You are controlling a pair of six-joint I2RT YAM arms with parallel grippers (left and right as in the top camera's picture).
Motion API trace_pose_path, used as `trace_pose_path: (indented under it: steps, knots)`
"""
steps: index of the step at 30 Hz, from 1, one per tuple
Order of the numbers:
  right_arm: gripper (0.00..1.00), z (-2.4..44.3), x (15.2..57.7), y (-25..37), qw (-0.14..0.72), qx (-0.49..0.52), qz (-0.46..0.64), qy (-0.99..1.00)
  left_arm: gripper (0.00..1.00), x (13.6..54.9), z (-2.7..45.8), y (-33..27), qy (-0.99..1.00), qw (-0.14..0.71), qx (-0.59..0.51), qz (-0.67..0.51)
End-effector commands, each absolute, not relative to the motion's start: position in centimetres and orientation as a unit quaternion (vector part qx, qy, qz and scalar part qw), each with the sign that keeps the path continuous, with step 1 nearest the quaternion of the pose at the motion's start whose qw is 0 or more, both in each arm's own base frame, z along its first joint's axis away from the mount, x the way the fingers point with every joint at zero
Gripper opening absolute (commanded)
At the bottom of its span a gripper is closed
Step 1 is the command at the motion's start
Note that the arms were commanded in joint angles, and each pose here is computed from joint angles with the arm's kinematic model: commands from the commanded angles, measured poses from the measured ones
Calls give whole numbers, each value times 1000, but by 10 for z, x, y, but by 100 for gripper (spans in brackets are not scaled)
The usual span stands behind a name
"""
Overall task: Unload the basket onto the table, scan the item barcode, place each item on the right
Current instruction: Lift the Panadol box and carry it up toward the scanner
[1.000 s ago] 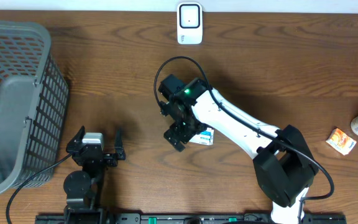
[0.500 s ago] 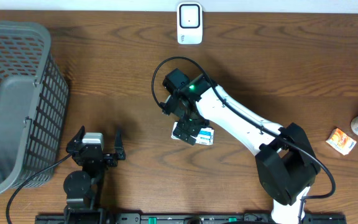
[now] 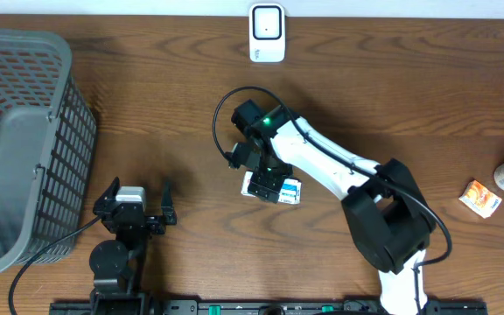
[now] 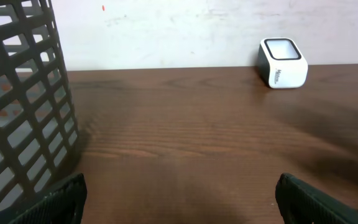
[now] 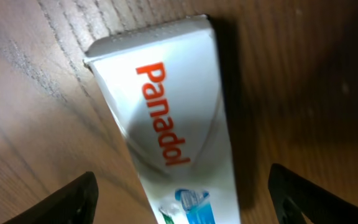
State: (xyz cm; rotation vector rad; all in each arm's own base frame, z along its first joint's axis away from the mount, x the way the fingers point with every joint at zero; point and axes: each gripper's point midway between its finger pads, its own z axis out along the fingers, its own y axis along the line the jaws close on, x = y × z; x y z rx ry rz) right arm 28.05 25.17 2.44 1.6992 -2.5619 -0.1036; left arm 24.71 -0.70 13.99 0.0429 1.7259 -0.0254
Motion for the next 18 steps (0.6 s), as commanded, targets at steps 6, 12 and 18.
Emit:
trace_pose_path:
  steps: [6,12,18]
  knots:
    - [79,-1,266,255,74,567,-72,-817,96,245,126,-10,776,631,23,-20]
    - [56,-19,263,250,98,565,-66,-817,96,245,126,-10,776,630,22,-20]
    - [46,-21,263,248,100,559,-64,-821,96,245,126,-10,776,631,23,-20]
